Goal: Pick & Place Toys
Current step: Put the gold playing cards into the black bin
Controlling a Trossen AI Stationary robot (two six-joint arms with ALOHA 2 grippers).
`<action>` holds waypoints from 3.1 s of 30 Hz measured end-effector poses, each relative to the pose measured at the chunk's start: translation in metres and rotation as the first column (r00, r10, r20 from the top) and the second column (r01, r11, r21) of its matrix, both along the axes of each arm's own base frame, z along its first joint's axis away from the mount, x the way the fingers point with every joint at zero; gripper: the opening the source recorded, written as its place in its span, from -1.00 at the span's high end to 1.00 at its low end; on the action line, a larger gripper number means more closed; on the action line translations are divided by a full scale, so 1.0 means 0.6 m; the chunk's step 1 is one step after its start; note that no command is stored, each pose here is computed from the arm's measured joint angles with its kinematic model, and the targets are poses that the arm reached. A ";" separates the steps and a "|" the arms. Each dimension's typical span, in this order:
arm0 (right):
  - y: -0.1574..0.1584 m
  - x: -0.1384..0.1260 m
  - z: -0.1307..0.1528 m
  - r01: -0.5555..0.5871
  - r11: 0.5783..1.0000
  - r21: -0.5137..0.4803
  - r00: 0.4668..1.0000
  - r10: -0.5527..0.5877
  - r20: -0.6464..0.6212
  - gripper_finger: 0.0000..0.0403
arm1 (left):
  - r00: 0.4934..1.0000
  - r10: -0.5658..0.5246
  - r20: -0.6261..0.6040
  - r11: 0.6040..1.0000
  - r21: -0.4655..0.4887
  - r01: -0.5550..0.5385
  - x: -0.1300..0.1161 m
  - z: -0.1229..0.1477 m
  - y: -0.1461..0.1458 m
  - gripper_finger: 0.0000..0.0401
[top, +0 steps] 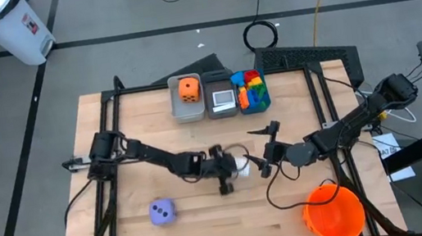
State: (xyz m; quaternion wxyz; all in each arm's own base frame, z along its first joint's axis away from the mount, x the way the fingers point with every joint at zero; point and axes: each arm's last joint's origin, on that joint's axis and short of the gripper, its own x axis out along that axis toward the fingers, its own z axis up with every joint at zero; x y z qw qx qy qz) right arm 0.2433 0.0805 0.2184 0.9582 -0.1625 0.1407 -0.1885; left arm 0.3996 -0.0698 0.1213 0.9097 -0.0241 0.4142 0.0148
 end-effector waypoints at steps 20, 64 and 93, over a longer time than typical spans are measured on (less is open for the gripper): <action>-0.022 0.032 -0.059 -0.103 0.971 0.215 0.984 0.131 -0.122 -0.77 | 0.988 0.055 0.147 0.998 -0.023 -0.052 -0.012 0.098 0.016 0.24; -0.059 0.113 -0.189 -0.050 0.880 0.472 0.852 0.285 -0.440 -0.50 | 0.920 0.084 0.382 0.993 -0.114 -0.043 -0.135 0.081 0.036 -0.02; -0.014 0.064 -0.079 -0.058 0.990 0.127 0.911 0.104 -0.398 -0.50 | 0.913 0.102 0.395 0.989 -0.140 -0.050 -0.133 0.084 0.035 -0.02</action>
